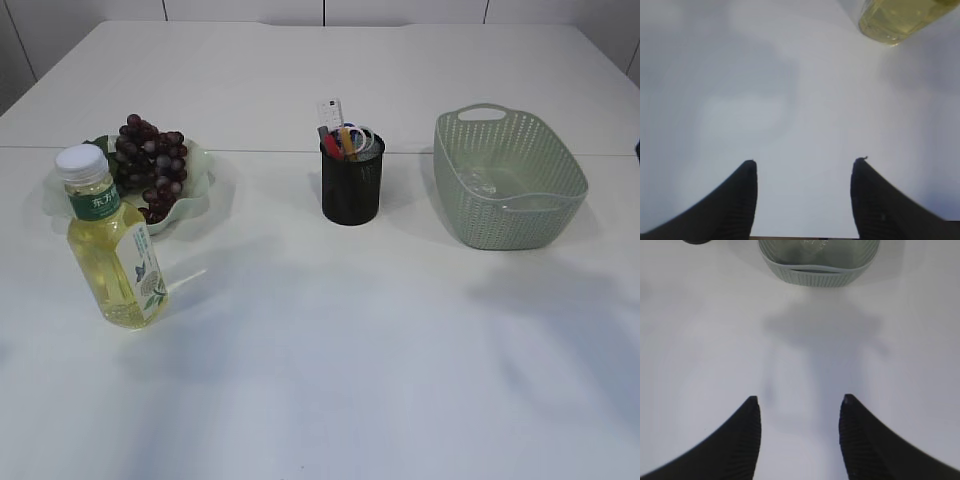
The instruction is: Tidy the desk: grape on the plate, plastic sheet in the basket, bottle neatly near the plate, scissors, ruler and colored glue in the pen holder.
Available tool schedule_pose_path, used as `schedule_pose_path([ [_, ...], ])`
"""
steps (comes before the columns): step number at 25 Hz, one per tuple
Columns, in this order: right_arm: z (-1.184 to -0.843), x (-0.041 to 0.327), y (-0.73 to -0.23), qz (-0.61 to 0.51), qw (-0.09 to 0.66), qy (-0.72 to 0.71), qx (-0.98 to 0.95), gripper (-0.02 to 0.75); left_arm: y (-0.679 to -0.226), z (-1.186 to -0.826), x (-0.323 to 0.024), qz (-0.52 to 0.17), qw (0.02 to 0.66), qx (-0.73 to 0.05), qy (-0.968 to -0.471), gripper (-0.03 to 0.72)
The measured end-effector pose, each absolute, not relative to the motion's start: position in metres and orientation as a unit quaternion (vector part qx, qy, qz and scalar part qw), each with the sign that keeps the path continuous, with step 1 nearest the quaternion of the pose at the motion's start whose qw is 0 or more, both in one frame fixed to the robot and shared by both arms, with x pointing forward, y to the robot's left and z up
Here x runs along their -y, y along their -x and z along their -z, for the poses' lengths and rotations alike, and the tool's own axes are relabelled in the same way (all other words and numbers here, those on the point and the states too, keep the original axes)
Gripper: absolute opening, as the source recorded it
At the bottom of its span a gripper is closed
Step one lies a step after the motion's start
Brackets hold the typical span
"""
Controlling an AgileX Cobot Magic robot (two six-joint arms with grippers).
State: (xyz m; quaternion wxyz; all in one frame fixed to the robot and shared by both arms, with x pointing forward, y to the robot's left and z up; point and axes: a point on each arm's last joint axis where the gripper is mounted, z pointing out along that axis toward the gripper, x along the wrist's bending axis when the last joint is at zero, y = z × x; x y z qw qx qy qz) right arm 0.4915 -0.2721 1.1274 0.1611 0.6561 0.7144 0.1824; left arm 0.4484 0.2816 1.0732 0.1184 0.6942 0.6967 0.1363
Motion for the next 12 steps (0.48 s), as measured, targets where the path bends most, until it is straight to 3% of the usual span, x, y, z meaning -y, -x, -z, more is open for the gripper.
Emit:
schedule_pose_path([
  [12,-1.137,0.285,-0.366,-0.250,0.209,-0.658,-0.679,0.405,-0.376,-1.125,-0.291,-0.199,0.204,-0.686,-0.670,0.435],
])
